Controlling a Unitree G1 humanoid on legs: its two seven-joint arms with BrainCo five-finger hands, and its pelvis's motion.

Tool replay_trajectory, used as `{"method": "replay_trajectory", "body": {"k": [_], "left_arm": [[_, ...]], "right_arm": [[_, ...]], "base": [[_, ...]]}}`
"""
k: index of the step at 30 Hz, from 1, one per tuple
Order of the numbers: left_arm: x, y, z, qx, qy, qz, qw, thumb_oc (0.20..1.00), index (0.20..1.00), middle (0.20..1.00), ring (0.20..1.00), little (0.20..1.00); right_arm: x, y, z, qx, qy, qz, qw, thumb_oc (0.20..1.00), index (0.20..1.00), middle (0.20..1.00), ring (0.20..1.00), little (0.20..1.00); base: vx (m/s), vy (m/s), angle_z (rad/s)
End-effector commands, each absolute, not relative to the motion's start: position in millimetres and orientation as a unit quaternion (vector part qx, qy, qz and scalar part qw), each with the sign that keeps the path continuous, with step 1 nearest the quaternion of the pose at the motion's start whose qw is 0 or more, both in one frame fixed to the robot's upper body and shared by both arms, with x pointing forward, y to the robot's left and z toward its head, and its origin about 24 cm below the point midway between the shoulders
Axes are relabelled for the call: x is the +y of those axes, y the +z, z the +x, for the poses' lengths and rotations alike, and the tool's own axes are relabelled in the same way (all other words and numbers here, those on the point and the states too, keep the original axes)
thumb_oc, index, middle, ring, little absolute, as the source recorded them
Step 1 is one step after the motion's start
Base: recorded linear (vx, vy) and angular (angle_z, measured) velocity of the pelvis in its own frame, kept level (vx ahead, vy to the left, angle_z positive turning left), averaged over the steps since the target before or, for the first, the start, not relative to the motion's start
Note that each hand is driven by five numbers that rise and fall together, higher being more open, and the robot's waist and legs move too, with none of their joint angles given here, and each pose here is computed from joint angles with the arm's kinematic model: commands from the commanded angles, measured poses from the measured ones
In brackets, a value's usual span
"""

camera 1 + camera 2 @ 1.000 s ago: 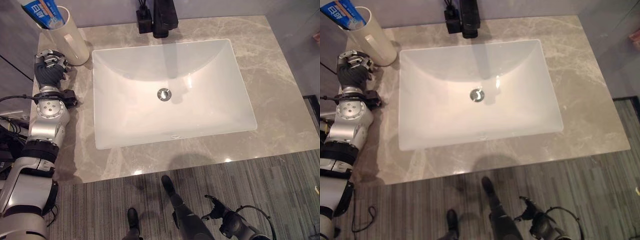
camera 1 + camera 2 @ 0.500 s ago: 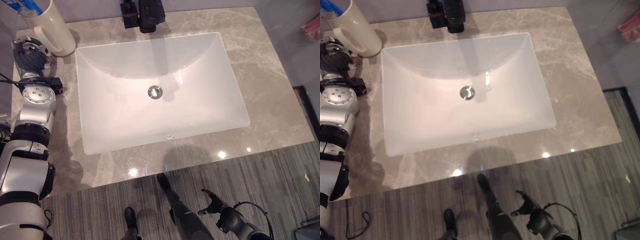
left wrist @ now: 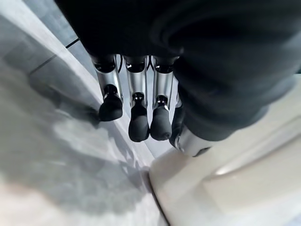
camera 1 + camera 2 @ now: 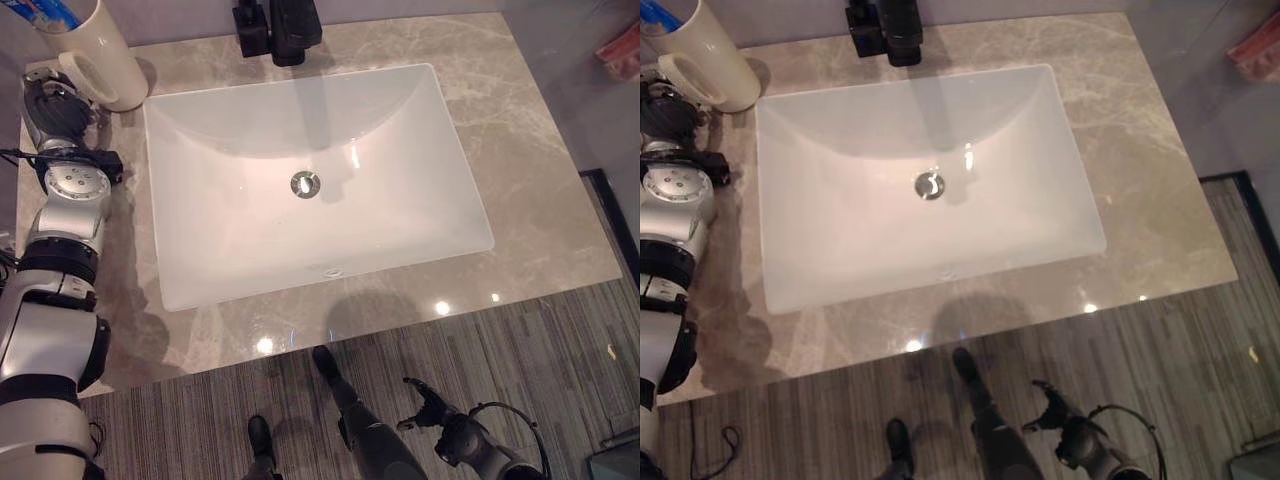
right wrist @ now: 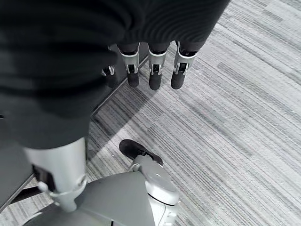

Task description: Put brush and paste in cup on sink, flatten towel.

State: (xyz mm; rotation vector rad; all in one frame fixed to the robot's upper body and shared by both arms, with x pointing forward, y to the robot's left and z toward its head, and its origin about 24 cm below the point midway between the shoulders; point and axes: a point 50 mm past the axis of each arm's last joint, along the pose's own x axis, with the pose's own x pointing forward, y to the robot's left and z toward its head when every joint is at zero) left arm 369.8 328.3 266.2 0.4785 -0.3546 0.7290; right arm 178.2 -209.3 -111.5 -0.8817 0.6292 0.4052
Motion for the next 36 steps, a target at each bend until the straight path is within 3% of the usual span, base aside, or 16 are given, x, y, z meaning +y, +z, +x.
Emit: {"method": "replay_trajectory", "body": {"k": [1, 11, 21, 36], "left_arm": [[325.7, 269.0, 370.7, -0.171, 0.321, 0.336, 0.869, 0.2, 0.2, 0.2, 0.2, 0.2], [304.7, 272.0, 376.5, -0.195, 0.271, 0.407, 0.85, 0.2, 0.2, 0.2, 0.2, 0.2], [275.0, 270.8, 388.0, -0.218, 0.248, 0.374, 0.867, 0.2, 0.2, 0.2, 0.2, 0.2], [282.1, 265.2, 390.5, -0.191, 0.276, 0.351, 0.874, 0.2, 0.2, 0.2, 0.2, 0.2]], "right_arm": [[-225.8, -109.4, 164.2, 0.303, 0.194, -0.416, 0.835, 1.0, 1.0, 1.0, 1.0, 1.0], [-226.7, -110.7, 160.2, 0.3, 0.194, -0.418, 0.835, 1.0, 1.0, 1.0, 1.0, 1.0], [-223.7, -108.7, 163.4, 0.29, 0.185, -0.41, 0.844, 1.0, 1.0, 1.0, 1.0, 1.0], [-224.5, -114.7, 152.8, 0.308, 0.192, -0.414, 0.835, 1.0, 1.0, 1.0, 1.0, 1.0]], "base": [[0.0, -0.01, -0.04], [0.0, -0.002, -0.01], [0.0, -0.004, 0.03], [0.0, 0.0, 0.0]]}}
